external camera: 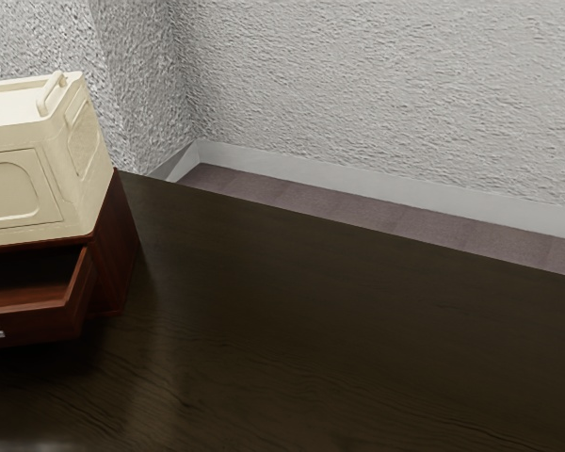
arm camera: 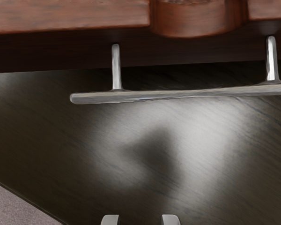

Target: Push the drawer handle with one arm to close the drawer

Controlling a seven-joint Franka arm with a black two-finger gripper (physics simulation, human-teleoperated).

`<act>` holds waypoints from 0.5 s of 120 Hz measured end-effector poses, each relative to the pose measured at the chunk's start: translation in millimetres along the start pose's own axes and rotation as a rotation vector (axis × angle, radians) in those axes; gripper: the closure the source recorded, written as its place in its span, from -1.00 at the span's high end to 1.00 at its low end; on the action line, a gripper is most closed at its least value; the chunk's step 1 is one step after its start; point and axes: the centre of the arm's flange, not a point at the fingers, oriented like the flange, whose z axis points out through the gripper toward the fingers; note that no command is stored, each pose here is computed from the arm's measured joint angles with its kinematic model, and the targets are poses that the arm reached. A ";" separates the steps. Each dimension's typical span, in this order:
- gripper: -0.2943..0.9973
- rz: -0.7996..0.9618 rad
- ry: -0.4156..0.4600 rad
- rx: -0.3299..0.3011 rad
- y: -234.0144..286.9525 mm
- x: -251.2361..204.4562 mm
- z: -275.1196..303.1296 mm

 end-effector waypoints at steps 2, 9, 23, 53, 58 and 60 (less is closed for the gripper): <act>-0.48 -0.002 0.003 0.001 -0.5 0.6 0.1; -0.48 -0.010 0.011 0.002 -2.8 3.0 1.5; -0.48 -0.021 0.019 0.000 -5.6 9.2 6.9; -0.49 0.000 0.016 -0.013 10.7 35.0 25.6; -0.49 -0.002 0.021 -0.019 12.4 38.3 28.0; -0.49 -0.003 0.023 -0.021 12.5 39.4 29.0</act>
